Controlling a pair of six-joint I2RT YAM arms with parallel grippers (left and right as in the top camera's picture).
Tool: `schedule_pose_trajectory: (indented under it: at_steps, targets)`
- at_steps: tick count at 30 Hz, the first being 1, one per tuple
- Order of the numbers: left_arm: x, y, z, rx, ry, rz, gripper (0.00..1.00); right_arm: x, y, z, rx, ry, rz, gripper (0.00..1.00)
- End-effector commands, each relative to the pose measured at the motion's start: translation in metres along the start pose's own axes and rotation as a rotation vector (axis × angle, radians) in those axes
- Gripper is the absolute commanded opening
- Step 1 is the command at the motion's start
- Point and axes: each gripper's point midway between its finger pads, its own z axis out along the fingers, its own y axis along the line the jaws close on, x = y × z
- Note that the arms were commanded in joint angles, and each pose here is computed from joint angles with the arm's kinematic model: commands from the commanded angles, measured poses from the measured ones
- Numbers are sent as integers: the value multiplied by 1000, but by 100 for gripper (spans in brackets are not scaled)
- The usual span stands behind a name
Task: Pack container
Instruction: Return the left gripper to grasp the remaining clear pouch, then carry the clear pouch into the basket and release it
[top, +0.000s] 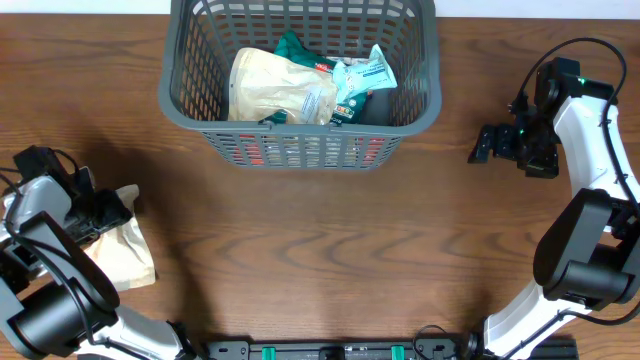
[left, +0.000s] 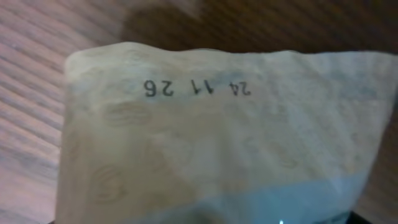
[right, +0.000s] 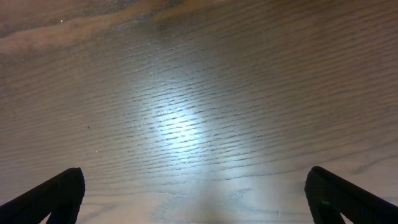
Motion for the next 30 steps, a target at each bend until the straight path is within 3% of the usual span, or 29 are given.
schedule_pose_trajectory:
  at_steps: [1,7,11,16,24,30]
  targets:
    - [15,-1,11,9,44,5,45,1,1,-1,-4,1,-20,99]
    - [14,-9,8,14,40,27,6,1,1,-1,-4,1,-20,99]
    - [2,-25,-10,14,-15,77,6,1,1,-1,-4,0,-20,99]
    - [-25,-54,-68,21,-172,161,6,1,1,-1,-4,0,-20,99]
    - [-66,-103,-234,92,-504,238,5,0,1,-1,-4,-4,-20,99]
    - [-78,-150,-360,154,-763,351,5,0,1,-1,-4,-4,-20,99]
